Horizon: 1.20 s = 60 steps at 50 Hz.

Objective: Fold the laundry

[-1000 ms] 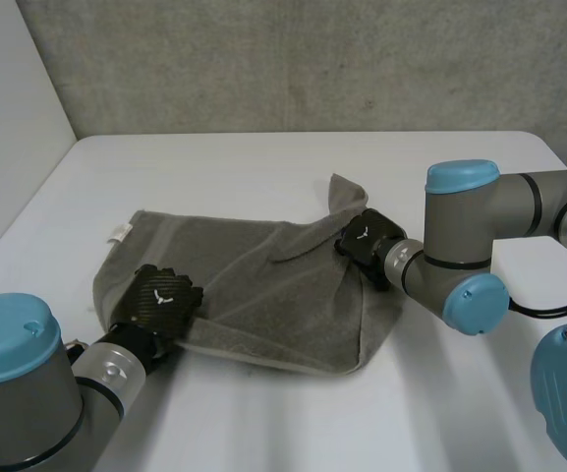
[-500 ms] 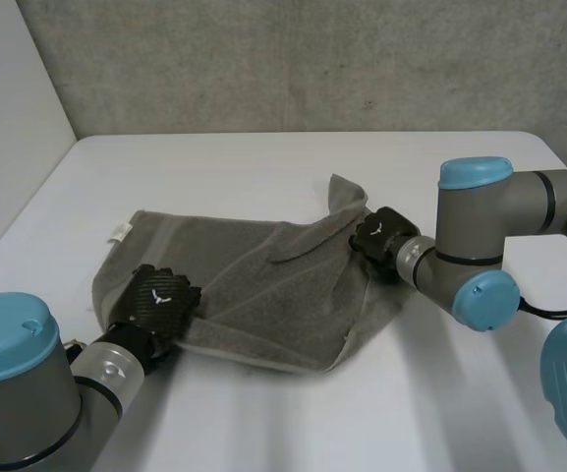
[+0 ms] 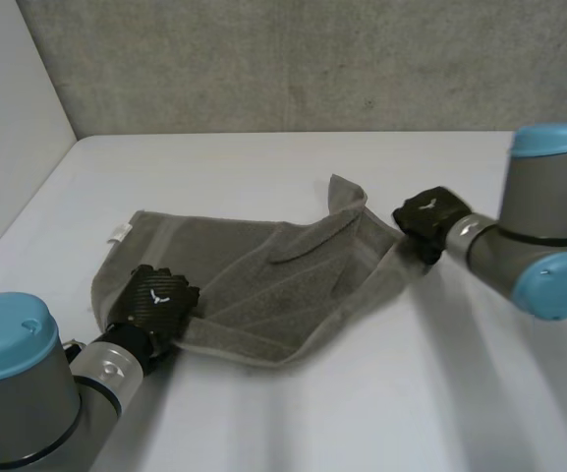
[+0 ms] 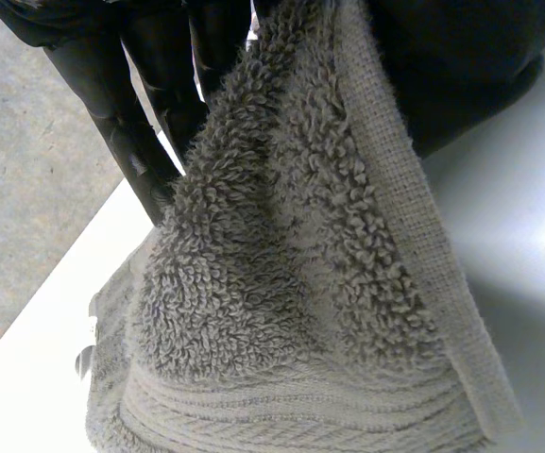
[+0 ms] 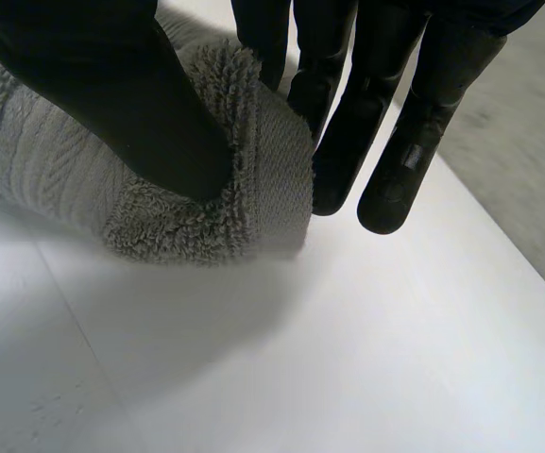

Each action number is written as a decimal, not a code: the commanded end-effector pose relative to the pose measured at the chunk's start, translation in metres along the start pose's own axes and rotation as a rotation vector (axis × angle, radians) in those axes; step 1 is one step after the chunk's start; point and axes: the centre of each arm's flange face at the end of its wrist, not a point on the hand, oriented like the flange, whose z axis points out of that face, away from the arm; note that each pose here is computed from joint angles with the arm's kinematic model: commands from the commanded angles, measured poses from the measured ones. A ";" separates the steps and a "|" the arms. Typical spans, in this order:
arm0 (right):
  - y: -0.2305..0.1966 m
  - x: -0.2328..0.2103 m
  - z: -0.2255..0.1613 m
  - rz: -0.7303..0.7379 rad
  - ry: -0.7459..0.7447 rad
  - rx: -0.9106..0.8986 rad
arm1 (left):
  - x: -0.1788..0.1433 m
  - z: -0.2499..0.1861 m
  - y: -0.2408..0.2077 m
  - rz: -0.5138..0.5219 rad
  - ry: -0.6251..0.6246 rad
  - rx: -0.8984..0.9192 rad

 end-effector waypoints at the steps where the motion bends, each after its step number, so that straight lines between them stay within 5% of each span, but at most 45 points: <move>1: 0.017 0.045 -0.037 0.272 0.103 0.026 | -0.008 0.007 0.003 -0.007 -0.037 0.004; 14: 0.041 0.065 -0.082 0.392 0.130 0.093 | -0.017 0.015 0.013 -0.021 -0.065 -0.026; 32: 0.045 0.076 -0.114 0.381 0.213 0.084 | -0.036 0.002 0.008 -0.029 -0.119 -0.035; 50: -0.022 0.080 -0.191 -0.023 0.196 0.007 | -0.091 -0.056 -0.079 -0.011 -0.210 0.113; 58: -0.004 0.058 -0.191 -0.173 -0.029 -0.200 | -0.095 -0.060 -0.078 0.099 -0.072 0.010; 60: 0.008 0.052 -0.181 -0.165 -0.084 -0.235 | -0.087 -0.045 -0.057 0.116 0.048 -0.081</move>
